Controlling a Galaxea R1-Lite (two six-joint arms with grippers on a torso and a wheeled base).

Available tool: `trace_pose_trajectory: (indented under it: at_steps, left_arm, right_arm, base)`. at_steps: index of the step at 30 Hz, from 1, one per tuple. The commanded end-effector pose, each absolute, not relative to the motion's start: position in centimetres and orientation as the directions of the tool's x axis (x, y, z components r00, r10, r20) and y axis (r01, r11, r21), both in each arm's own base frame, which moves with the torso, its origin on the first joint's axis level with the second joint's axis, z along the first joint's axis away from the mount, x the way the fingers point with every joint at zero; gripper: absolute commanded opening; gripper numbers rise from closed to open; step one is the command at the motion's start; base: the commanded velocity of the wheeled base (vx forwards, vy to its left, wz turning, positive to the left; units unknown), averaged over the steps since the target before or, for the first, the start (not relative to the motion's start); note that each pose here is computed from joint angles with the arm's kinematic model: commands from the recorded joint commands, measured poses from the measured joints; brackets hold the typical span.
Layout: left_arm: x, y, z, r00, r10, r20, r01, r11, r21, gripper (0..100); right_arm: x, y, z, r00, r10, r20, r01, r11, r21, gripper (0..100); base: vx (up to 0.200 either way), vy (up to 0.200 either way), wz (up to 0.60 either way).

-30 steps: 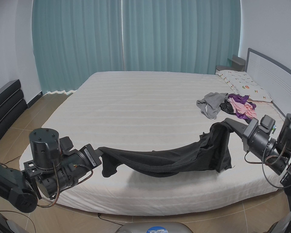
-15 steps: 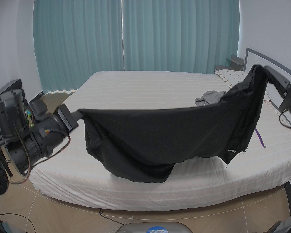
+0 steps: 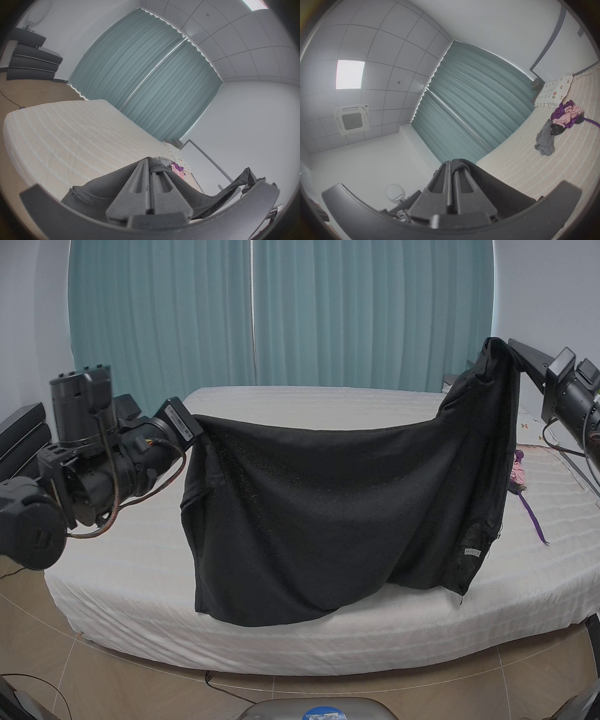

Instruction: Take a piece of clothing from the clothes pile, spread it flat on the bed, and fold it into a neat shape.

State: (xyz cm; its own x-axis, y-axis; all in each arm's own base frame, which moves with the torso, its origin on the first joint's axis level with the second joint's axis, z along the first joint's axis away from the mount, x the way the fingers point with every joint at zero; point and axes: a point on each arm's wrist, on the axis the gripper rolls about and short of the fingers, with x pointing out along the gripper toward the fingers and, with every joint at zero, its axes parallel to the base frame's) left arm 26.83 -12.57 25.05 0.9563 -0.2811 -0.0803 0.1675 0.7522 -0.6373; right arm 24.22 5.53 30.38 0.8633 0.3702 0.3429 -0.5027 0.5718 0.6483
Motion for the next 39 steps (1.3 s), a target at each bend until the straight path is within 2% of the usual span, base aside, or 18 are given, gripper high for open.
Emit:
trace_pose_trajectory:
  at_steps: [1,14,24,35,39]
  left_arm:
    - [31.5,-13.3,22.0,0.957,-0.241,-0.163,0.090,0.779,-0.621,0]
    - [36.9,-13.6,17.6,0.946,-0.202,-0.252,0.011,0.801,-0.599,0]
    - [41.1,-15.0,11.5,0.917,-0.187,-0.353,-0.051,0.822,-0.567,0]
    - [43.1,-15.9,4.9,0.879,-0.165,-0.447,-0.111,0.841,-0.529,0]
    - [43.3,-16.0,3.7,0.875,-0.171,-0.453,-0.111,0.840,-0.532,0]
  right_arm:
    - [29.9,5.9,26.8,0.907,0.354,0.229,-0.408,0.603,0.685,0]
    - [35.7,7.2,21.7,0.925,0.354,0.138,-0.352,0.661,0.663,0]
    - [39.3,8.5,16.4,0.953,0.300,0.041,-0.252,0.709,0.659,0]
    - [41.8,9.0,8.1,0.958,0.256,-0.128,-0.115,0.754,0.647,0]
    - [42.3,9.1,6.0,0.957,0.243,-0.156,-0.089,0.762,0.642,0]
  base:
    - [0.200,0.000,0.00]
    - [0.200,0.000,0.00]
    - [0.200,0.000,0.00]
    - [0.000,0.000,0.00]
    - [0.000,0.000,0.00]
